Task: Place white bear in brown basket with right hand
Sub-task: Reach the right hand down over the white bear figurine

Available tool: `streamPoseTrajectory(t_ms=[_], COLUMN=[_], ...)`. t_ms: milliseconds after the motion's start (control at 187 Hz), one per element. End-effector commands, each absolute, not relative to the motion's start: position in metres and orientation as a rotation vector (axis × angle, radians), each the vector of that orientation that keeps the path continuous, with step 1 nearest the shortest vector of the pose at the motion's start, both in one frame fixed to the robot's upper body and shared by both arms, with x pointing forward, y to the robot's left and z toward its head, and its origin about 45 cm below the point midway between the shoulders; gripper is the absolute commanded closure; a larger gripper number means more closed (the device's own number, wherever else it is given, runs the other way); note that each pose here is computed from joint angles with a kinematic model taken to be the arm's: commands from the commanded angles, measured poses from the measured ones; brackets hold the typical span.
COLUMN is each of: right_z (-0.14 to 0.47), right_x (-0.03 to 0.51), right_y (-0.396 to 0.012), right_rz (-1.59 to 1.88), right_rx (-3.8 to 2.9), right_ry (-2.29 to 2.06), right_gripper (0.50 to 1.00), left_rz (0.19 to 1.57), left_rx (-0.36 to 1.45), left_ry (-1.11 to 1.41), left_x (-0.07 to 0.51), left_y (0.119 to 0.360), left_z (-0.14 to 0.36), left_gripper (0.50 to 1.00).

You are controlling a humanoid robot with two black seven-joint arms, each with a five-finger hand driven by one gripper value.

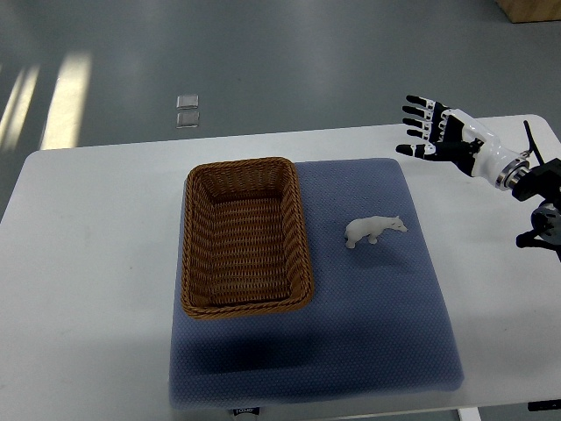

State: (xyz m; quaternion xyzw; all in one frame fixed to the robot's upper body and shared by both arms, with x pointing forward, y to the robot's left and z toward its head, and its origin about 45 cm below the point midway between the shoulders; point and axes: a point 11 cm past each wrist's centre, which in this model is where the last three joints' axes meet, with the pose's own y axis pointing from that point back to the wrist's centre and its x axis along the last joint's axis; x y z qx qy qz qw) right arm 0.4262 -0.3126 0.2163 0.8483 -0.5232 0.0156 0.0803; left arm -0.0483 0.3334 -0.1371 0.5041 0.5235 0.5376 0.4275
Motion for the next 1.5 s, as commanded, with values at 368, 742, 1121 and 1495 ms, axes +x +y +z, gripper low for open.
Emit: streamPoseTrajectory(t_ms=[368, 742, 1121, 1495], right_z=[0.241, 0.211, 0.195, 0.189], right_x=[0.393, 0.375, 0.374, 0.386], right_y=[-0.274, -0.247, -0.235, -0.243], right_rz=[0.591, 0.698, 0.751, 0.761], right_rx=[2.354, 2.242, 2.19, 2.119], right_ry=[-0.913, -0.66, -0.641, -0.625], right_gripper=[0.554, 0.556, 0.591, 0.634], left_rz=[1.343, 1.343, 1.343, 1.343], left_rx=[1.259, 1.259, 1.259, 1.26], left_ry=[1.307, 1.307, 1.307, 1.309], left_x=[-0.048, -0.048, -0.048, -0.049], left_y=[0.333, 0.333, 0.333, 0.333], left_z=[-0.137, -0.137, -0.137, -0.137], left_gripper=[0.5, 0.5, 0.5, 0.5])
